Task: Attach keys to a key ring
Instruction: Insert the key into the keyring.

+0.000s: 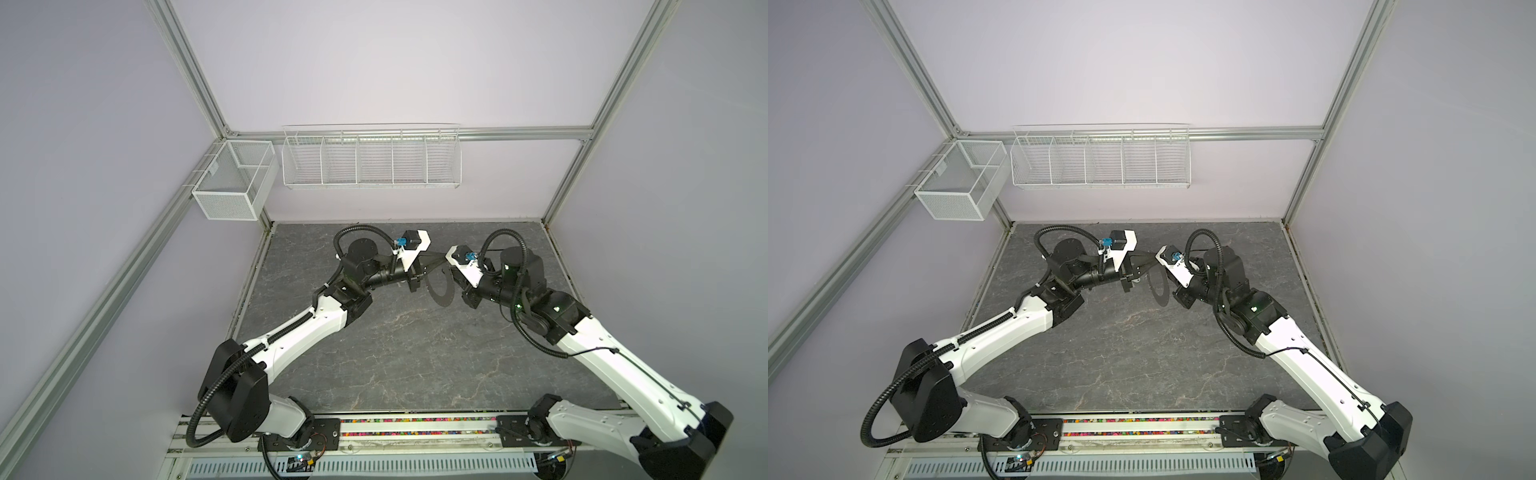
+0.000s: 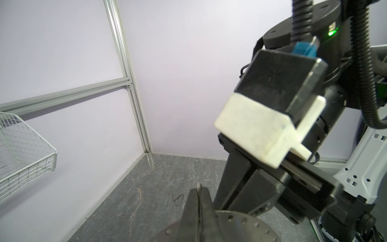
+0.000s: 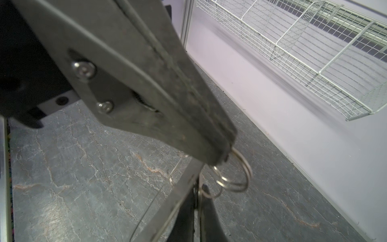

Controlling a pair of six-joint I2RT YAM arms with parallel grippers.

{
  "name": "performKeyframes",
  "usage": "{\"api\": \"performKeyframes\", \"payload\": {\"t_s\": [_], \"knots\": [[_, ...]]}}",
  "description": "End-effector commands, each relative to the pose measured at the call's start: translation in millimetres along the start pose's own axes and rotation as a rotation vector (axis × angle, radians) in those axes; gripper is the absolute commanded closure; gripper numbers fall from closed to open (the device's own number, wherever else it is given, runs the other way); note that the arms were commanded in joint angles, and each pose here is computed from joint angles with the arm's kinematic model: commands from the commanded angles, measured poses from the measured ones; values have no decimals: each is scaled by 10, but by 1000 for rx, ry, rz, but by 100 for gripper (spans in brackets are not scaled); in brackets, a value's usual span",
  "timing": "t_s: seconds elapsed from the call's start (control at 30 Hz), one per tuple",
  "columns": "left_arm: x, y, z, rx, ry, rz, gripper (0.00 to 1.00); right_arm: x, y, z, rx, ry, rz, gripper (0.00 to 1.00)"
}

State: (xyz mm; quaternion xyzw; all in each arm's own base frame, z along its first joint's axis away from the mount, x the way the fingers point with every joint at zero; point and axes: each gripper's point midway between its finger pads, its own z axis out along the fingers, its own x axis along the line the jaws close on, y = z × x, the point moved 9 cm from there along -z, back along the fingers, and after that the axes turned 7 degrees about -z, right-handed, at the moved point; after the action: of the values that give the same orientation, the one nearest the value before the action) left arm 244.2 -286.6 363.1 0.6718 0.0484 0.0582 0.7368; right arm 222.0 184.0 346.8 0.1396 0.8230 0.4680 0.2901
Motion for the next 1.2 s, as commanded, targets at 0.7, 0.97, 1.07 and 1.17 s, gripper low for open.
{"api": "performKeyframes", "payload": {"t_s": [0.7,0.97,1.07,1.17], "knots": [[-21,43,-58,-75,-125,-2,100,87,39,-220,-21,14,-95,73],[-35,11,-32,-76,-182,-26,100,63,14,-303,-58,-14,-92,63],[-40,-10,-32,-70,-191,-28,100,41,24,-343,-64,-30,-97,63],[-53,-7,-33,-66,-208,-25,100,15,25,-428,-75,-45,-103,64]]}}
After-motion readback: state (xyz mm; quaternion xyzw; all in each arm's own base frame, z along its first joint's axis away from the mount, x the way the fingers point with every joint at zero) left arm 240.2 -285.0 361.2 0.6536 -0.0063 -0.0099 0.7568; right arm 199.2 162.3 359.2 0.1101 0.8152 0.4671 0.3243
